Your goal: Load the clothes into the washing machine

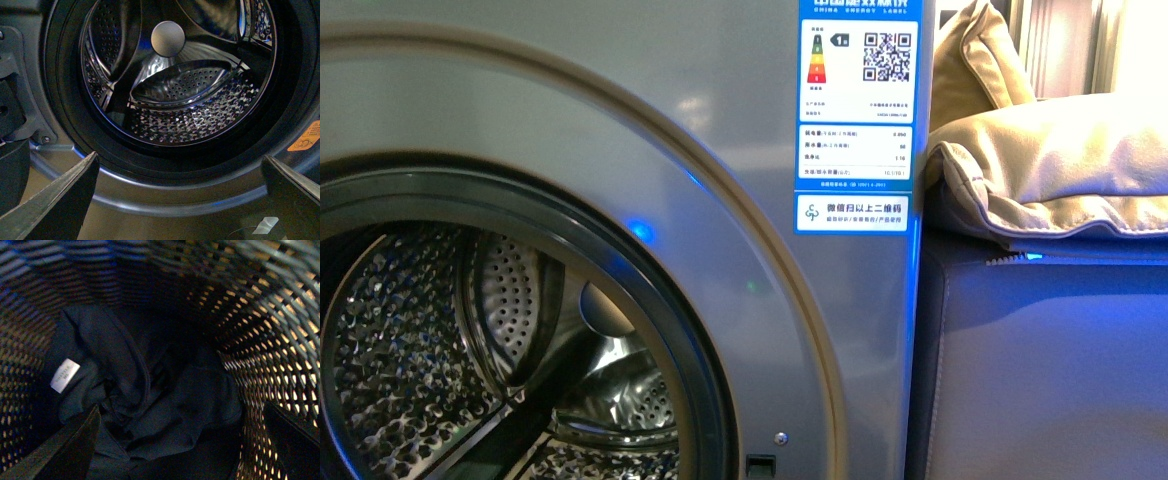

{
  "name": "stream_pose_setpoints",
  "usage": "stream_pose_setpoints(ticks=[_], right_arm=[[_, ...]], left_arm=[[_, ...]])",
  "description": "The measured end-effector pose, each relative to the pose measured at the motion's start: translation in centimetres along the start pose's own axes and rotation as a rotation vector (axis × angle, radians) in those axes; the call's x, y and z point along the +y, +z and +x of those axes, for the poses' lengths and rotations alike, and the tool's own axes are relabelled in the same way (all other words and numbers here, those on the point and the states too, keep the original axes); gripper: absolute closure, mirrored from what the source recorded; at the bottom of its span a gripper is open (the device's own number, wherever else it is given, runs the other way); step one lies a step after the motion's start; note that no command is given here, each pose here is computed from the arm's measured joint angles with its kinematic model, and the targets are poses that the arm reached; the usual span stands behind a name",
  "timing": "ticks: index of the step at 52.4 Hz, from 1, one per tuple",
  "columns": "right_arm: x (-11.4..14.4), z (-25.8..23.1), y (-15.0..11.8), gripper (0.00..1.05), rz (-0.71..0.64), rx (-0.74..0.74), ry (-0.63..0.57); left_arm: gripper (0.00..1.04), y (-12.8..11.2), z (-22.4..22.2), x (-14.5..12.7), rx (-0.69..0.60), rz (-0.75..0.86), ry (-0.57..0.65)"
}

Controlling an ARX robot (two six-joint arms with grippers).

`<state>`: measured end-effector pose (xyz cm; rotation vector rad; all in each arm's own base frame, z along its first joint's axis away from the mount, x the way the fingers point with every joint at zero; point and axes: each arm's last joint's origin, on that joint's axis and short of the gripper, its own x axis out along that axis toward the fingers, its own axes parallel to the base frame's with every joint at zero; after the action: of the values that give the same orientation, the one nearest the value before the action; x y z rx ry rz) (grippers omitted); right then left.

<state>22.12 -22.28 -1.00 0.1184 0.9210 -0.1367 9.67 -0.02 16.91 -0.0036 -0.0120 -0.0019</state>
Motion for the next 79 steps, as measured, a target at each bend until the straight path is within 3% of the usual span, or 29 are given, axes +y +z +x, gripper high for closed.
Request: stream_pose_setpoints(ticks=[13, 35, 49, 79], right_arm=[[0.3, 3.0, -3.7, 0.08, 0.015, 0.099, 0.008], [0.8, 5.6, -5.8, 0.08, 0.034, 0.160, 0.079], [1.5, 7.5, -5.9, 0.08, 0.034, 0.162, 0.137], [2.9, 12.4, -3.5, 0.08, 0.002, 0.149, 0.114]], left_arm=[[0.07, 0.0, 0.0, 0.0, 0.000, 0.000, 0.000], [0.07, 0.0, 0.0, 0.0, 0.000, 0.000, 0.000], [0.07, 0.0, 0.0, 0.0, 0.000, 0.000, 0.000], [0.07, 0.0, 0.0, 0.0, 0.000, 0.000, 0.000]])
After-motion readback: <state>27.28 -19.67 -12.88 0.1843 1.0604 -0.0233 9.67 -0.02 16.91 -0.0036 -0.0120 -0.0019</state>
